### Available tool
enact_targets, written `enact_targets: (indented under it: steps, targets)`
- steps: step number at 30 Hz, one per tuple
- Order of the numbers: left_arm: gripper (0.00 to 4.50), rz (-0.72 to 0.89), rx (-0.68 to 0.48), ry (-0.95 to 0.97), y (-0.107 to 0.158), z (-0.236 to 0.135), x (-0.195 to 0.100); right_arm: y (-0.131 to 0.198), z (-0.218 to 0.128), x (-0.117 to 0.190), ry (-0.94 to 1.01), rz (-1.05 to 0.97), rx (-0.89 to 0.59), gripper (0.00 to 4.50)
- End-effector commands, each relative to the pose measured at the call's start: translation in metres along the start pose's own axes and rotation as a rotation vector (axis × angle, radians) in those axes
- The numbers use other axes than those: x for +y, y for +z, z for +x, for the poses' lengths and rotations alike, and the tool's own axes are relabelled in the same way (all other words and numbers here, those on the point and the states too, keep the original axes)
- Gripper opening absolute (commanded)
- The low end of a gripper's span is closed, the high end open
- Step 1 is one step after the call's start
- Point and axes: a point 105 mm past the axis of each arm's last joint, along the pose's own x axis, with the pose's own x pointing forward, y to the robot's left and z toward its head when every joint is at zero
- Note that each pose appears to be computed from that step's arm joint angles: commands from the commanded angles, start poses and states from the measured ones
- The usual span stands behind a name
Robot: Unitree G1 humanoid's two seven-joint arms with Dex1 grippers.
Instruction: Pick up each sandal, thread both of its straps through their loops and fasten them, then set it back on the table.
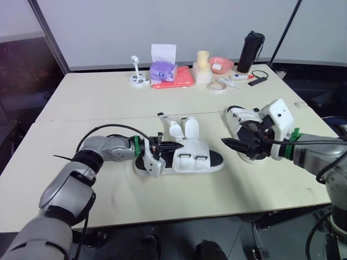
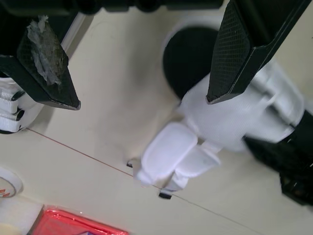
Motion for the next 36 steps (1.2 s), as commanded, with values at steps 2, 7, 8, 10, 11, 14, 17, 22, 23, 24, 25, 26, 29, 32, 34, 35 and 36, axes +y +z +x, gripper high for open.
enact_targets:
  steps: [2, 7, 8, 10, 11, 14, 17, 22, 23, 24, 25, 26, 29, 32, 34, 35, 36]
  targets:
    - [0.06, 0.047, 0.092, 0.027, -0.014, -0.001, 0.001, 0.011, -0.001, 0.005, 0.008, -0.043, -0.046, 4.5]
    - [0.06, 0.058, 0.107, 0.011, -0.016, 0.001, -0.008, 0.011, 0.002, 0.005, 0.012, -0.048, -0.045, 4.5]
    - [0.06, 0.054, 0.097, 0.0, -0.014, 0.001, -0.012, 0.011, 0.002, 0.006, 0.014, -0.048, -0.045, 4.5]
    - [0.06, 0.045, 0.063, -0.021, -0.007, 0.004, -0.019, 0.01, 0.003, 0.006, 0.017, -0.05, -0.043, 4.5]
    - [0.06, 0.04, 0.053, -0.023, -0.004, 0.004, -0.021, 0.01, 0.003, 0.007, 0.018, -0.05, -0.042, 4.5]
    - [0.06, 0.009, 0.009, -0.022, 0.005, 0.008, -0.024, 0.009, 0.004, 0.007, 0.021, -0.051, -0.039, 4.5]
    - [0.06, -0.028, -0.024, -0.028, 0.011, 0.007, -0.026, 0.008, 0.005, 0.008, 0.024, -0.052, -0.036, 4.5]
    - [0.06, -0.121, -0.099, -0.062, 0.025, 0.001, -0.034, 0.007, 0.005, 0.009, 0.024, -0.052, -0.033, 4.5]
    - [0.06, -0.128, -0.105, -0.066, 0.026, 0.0, -0.034, 0.007, 0.005, 0.009, 0.024, -0.053, -0.033, 4.5]
    - [0.06, -0.145, -0.112, -0.067, 0.027, -0.001, -0.035, 0.007, 0.005, 0.009, 0.024, -0.053, -0.033, 4.5]
    - [0.06, -0.163, -0.116, -0.068, 0.027, -0.002, -0.035, 0.007, 0.005, 0.009, 0.024, -0.052, -0.034, 4.5]
    - [0.06, -0.171, -0.122, -0.076, 0.028, -0.002, -0.036, 0.007, 0.006, 0.01, 0.024, -0.052, -0.033, 4.5]
    - [1.08, -0.193, -0.125, -0.1, 0.029, -0.003, -0.039, 0.006, 0.006, 0.009, 0.022, -0.052, -0.033, 4.5]
    - [2.65, -0.215, -0.129, -0.118, 0.03, -0.003, -0.041, 0.007, 0.007, 0.009, 0.021, -0.053, -0.034, 4.5]
    - [3.66, -0.216, -0.128, -0.12, 0.03, -0.004, -0.04, 0.007, 0.007, 0.009, 0.021, -0.054, -0.035, 4.5]
    - [4.12, -0.213, -0.126, -0.117, 0.03, -0.004, -0.039, 0.007, 0.007, 0.009, 0.021, -0.054, -0.035, 4.5]
    - [4.47, -0.209, -0.12, -0.11, 0.029, -0.004, -0.038, 0.007, 0.007, 0.009, 0.021, -0.055, -0.036, 4.5]
